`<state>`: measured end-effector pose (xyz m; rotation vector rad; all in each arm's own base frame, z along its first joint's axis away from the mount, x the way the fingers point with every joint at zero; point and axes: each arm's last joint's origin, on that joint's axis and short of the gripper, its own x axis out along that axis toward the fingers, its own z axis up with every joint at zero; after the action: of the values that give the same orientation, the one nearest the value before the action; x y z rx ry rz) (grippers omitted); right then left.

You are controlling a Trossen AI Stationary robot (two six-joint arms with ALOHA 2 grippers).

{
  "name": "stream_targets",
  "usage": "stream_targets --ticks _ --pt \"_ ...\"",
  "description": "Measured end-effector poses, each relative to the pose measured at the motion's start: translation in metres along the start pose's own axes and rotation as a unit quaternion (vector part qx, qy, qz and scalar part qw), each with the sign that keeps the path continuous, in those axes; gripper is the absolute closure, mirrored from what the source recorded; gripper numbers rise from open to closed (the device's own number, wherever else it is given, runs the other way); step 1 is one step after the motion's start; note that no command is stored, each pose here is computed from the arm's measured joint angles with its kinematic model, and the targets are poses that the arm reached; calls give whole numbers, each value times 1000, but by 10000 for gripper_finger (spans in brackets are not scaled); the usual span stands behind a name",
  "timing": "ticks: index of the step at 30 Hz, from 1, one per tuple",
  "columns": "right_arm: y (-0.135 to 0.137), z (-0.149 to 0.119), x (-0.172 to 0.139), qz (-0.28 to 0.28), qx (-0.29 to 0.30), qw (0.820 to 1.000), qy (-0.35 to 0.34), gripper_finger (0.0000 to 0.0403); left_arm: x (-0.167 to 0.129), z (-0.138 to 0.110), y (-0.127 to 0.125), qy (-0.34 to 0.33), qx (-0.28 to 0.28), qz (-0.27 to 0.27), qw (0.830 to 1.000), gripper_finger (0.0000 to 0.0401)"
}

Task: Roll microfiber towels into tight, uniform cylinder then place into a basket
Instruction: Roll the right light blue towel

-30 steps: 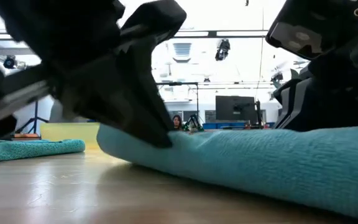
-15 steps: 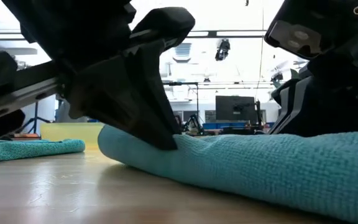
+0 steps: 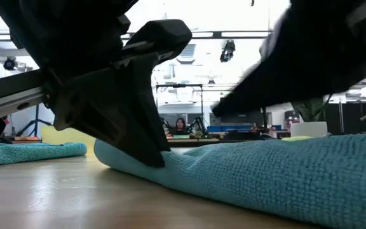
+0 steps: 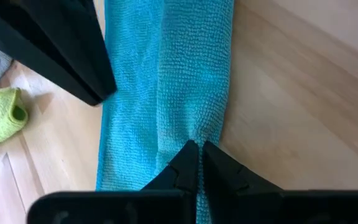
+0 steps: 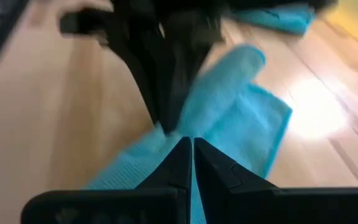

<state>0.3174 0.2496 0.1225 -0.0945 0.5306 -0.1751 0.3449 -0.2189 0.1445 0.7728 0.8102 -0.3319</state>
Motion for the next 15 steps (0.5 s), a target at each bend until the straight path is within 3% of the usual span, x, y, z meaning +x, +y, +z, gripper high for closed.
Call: stream_targets --ticks 4,15 --pt "7 7 2 14 -8 1000 -6 390 -1 1 -2 0 -1 -1 1000 400" --pt "10 -22 28 9 -33 999 26 390 -6 7 -3 -9 1 -2 1000 400"
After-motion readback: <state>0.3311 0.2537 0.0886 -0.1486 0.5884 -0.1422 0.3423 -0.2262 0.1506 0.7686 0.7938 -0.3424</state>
